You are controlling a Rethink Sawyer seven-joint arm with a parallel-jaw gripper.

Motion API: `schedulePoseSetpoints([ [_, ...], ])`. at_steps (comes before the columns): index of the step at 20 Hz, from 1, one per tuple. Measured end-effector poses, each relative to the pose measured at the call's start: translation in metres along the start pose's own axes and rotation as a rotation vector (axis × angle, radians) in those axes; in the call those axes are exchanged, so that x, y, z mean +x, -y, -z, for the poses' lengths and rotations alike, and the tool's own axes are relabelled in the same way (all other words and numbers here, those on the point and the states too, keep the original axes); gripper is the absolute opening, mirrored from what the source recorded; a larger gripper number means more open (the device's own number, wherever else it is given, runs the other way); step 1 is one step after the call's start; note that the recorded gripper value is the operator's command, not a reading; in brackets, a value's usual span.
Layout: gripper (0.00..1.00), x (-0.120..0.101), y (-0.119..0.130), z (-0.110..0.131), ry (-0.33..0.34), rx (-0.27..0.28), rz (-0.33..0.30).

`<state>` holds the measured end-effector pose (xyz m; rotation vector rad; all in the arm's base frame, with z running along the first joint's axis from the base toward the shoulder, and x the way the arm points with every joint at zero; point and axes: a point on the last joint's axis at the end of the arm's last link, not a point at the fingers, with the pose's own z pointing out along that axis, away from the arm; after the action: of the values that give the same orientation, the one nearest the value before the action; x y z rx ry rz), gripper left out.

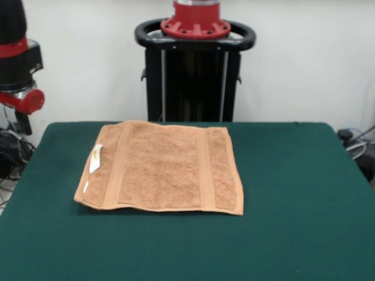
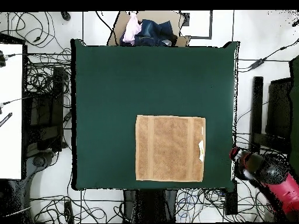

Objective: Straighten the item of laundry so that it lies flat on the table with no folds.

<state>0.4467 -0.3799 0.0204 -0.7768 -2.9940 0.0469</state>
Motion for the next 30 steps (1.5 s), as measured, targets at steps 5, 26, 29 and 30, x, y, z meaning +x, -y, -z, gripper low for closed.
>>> schedulePoseSetpoints([
  [5, 0.0, -0.005, 0.018, -0.003, -0.006, 0.003, 0.0],
  [26, 0.0, -0.058, -0.099, 0.022, 0.015, -0.023, 0.128],
  [29, 0.0, -0.068, -0.114, 0.027, 0.031, -0.036, 0.123],
  [30, 0.0, -0.072, -0.12, 0.029, 0.036, -0.042, 0.12],
])
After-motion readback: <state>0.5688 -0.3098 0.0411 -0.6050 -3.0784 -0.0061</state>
